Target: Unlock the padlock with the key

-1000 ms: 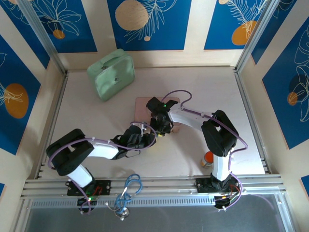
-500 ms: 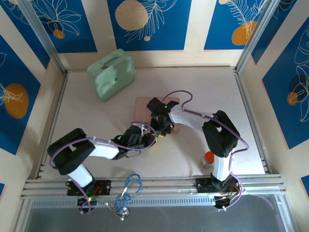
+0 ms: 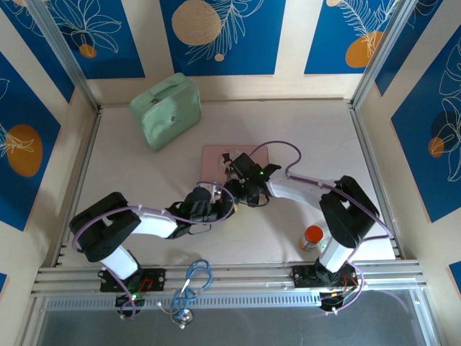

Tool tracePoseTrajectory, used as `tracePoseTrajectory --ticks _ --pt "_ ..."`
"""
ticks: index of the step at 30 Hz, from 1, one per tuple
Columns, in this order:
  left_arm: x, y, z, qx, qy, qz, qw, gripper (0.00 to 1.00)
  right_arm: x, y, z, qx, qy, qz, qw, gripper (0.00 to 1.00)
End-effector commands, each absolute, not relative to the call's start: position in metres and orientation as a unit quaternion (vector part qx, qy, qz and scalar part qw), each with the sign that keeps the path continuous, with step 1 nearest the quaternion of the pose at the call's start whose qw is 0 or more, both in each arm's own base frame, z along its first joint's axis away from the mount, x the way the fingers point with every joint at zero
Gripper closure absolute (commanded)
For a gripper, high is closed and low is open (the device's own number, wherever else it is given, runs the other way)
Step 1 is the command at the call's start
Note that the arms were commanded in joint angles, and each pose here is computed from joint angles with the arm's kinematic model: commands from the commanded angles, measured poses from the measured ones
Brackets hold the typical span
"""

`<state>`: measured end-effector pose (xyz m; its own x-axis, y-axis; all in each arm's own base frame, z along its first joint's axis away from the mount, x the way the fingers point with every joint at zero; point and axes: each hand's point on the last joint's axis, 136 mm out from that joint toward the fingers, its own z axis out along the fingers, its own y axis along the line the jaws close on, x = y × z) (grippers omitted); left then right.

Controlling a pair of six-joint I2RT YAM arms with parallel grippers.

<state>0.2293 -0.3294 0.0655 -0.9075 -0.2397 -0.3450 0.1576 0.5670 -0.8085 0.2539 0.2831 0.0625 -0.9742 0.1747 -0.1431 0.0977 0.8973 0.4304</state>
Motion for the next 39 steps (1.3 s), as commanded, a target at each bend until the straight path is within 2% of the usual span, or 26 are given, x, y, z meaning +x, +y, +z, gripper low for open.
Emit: tracePoseTrajectory --ticks 1,4,10,26,35,39 --pt "0.239 -0.334 0.091 -0.037 0.83 -0.501 0.241 1.0 0.25 0.291 0.079 0.063 0.954 0.265 0.128 0.31" --pt "0.24 -0.332 0.091 -0.046 0.826 -0.508 0.24 1.0 0.249 0.292 0.082 0.055 0.941 0.299 0.148 0.3" --pt "0.24 -0.33 0.091 -0.052 0.823 -0.513 0.239 1.0 0.248 0.294 0.072 0.062 0.933 0.331 0.128 0.34" --pt "0.244 -0.324 0.092 -0.078 0.808 -0.534 0.237 1.0 0.243 0.279 0.057 0.095 0.931 0.335 0.11 0.38" --pt "0.244 -0.321 0.089 -0.089 0.8 -0.544 0.237 1.0 0.246 0.279 0.065 0.095 0.908 0.392 0.118 0.38" --pt "0.244 -0.32 0.09 -0.092 0.798 -0.546 0.237 1.0 0.246 0.282 0.064 0.096 0.9 0.411 0.108 0.42"
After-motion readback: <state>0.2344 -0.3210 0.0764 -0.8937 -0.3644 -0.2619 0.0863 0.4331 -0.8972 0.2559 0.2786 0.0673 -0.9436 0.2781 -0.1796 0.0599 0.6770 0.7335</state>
